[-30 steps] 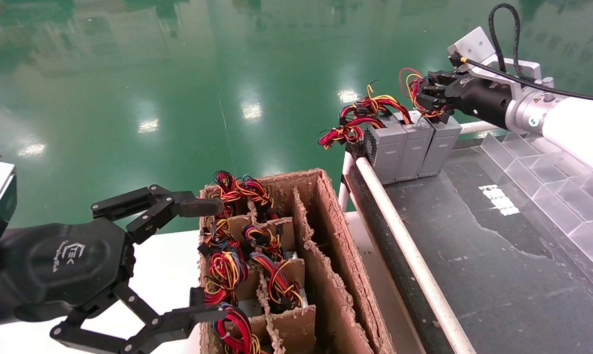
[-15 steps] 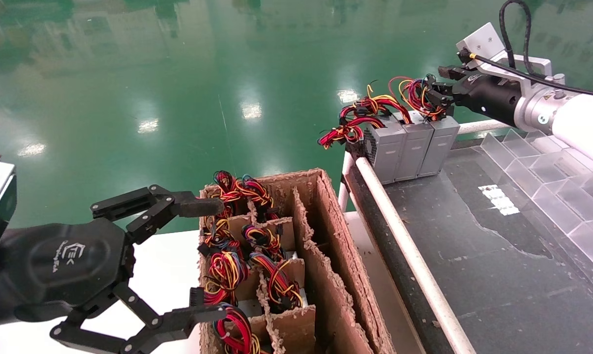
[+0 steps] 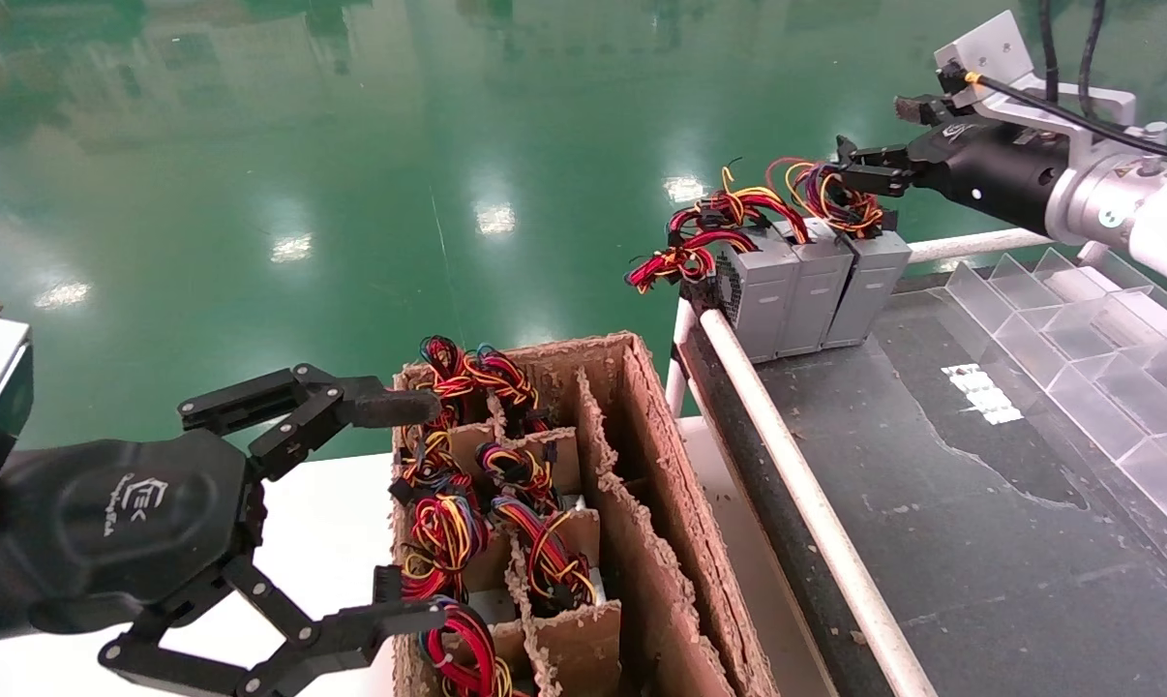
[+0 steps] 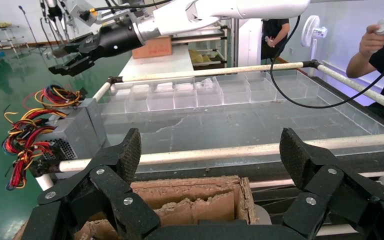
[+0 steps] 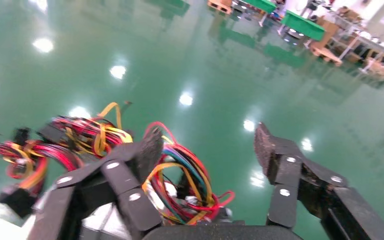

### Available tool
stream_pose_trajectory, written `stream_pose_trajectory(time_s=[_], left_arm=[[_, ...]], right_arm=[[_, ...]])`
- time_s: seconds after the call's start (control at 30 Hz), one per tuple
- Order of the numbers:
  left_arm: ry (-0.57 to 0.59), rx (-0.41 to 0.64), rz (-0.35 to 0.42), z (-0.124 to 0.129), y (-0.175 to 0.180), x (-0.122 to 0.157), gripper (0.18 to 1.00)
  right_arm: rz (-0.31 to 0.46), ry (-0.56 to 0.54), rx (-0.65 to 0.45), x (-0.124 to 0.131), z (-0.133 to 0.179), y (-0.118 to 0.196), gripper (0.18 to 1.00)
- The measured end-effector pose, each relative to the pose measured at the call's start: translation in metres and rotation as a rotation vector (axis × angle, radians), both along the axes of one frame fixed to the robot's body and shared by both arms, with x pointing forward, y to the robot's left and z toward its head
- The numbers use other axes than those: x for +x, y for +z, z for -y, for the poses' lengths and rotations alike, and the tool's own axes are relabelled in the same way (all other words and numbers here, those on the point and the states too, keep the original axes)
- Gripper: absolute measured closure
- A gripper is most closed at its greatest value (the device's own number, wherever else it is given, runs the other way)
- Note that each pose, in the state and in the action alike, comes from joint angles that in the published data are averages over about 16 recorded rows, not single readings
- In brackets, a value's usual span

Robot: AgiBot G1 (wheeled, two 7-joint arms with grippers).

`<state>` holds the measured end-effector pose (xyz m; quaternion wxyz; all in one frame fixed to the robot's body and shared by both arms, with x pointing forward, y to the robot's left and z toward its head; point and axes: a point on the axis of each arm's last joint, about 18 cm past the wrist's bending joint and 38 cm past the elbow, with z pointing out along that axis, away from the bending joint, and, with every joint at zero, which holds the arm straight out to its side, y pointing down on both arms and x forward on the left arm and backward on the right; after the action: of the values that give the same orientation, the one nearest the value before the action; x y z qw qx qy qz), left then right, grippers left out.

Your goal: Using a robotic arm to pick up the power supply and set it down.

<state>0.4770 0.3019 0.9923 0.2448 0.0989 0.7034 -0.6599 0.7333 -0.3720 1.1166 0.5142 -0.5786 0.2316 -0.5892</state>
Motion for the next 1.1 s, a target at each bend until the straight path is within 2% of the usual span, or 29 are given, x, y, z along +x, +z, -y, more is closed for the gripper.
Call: stream_pose_trajectory(time_s=[0.27, 0.47, 0.67, 1.1], left_arm=[[0.000, 0.000, 0.000, 0.000, 0.000, 0.000, 0.183], [0.000, 0.000, 0.000, 0.000, 0.000, 0.000, 0.183], [0.000, 0.000, 0.000, 0.000, 0.000, 0.000, 0.183], [0.000, 0.000, 0.000, 0.000, 0.000, 0.000, 0.183]], right_arm=[[0.066, 0.072, 0.170, -0.020, 0.018, 0.024, 0.409], [0.107, 0.148, 0.255, -0.033, 0.024, 0.030, 0.298], [0.115, 0.250, 0.263, -0.044, 0.015, 0.020, 0.227], [0.097, 0.482, 0.208, -0.081, -0.011, -0.012, 0.179]])
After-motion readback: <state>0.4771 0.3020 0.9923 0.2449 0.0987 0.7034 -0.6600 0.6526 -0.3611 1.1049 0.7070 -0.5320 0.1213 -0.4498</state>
